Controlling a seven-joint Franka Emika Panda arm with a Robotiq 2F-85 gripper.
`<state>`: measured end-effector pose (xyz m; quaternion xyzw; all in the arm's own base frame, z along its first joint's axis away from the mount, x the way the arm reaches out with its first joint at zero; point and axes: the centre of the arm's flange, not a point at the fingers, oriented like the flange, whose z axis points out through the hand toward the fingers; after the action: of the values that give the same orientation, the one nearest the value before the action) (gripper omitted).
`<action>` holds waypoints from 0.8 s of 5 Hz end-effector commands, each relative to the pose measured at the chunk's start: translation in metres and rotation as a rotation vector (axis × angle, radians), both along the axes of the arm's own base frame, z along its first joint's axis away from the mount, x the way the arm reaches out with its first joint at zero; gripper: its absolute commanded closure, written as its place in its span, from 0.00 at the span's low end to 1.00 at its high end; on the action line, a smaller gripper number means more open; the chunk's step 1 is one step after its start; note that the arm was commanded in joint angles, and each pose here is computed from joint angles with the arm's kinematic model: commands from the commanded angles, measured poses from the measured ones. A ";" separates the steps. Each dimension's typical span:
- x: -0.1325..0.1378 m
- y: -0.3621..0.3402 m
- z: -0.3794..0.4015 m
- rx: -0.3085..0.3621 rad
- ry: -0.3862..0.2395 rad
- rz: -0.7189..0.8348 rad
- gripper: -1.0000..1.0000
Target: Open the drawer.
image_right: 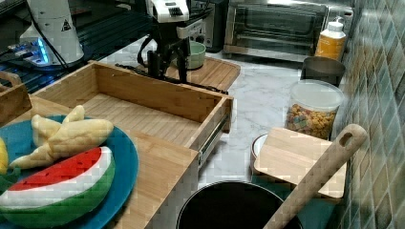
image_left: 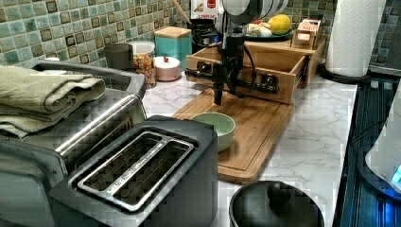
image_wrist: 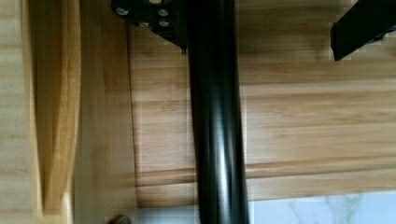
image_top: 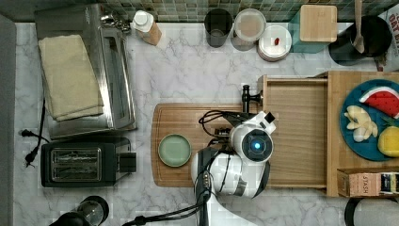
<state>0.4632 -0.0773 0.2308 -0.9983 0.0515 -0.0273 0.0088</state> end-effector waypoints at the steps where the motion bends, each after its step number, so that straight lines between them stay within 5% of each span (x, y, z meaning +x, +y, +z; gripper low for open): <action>1: 0.000 0.128 0.029 0.030 -0.003 0.072 0.00; 4: -0.008 0.132 0.041 0.064 -0.035 0.077 0.00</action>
<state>0.4649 -0.0698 0.2370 -0.9956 0.0853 -0.0342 0.0201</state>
